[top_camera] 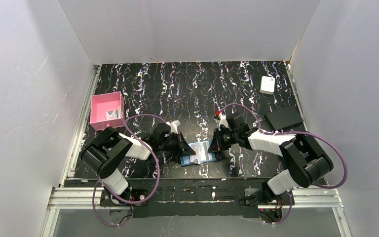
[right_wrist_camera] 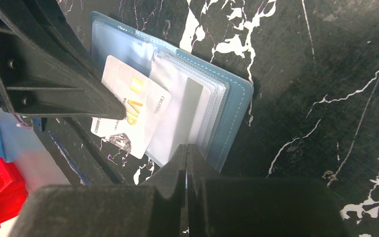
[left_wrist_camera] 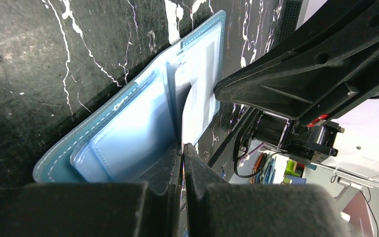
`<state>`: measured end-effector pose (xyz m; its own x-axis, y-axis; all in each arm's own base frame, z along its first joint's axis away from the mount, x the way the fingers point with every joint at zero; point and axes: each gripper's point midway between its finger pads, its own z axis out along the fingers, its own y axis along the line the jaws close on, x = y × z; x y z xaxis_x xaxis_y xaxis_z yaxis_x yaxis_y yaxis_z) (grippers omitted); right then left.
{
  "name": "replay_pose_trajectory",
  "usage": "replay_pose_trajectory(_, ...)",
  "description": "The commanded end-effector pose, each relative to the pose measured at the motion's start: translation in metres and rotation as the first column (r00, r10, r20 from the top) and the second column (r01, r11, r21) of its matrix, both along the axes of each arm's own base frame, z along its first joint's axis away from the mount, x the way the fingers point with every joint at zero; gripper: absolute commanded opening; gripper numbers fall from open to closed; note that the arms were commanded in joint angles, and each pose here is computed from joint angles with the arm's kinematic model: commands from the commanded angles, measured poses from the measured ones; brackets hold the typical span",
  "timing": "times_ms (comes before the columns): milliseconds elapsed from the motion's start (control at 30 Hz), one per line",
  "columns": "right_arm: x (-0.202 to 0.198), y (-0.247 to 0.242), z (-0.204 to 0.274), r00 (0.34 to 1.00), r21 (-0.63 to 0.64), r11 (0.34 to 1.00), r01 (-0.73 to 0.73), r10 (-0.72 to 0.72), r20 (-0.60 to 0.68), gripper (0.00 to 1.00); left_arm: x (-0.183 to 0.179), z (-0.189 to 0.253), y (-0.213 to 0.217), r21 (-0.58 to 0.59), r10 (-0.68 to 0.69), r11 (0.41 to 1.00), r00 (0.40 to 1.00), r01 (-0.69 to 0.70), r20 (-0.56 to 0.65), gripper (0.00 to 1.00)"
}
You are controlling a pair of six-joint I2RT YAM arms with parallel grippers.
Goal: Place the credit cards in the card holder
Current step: Insert the credit card into the card holder.
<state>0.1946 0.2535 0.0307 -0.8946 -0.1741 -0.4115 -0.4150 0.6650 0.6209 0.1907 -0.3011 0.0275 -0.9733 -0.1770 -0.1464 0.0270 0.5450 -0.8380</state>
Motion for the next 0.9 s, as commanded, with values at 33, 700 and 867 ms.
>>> replay_pose_trajectory(33, -0.009, -0.008, -0.016, 0.999, -0.042, 0.999, -0.001, 0.0, -0.035, 0.05, 0.02, -0.007, 0.005, 0.048, 0.076, 0.996, 0.995, -0.079, 0.06, 0.0)
replay_pose_trajectory(700, -0.009, -0.006, -0.016, 0.999, -0.028, 1.0, 0.006, -0.007, -0.045, 0.04, 0.027, -0.016, 0.02, 0.085, 0.186, 0.978, 0.979, -0.193, 0.079, 0.0)
replay_pose_trajectory(867, -0.01, -0.005, -0.016, 0.999, -0.022, 1.0, 0.015, -0.016, -0.052, 0.04, 0.026, -0.018, 0.019, 0.091, 0.196, 0.975, 0.977, -0.203, 0.082, 0.0)
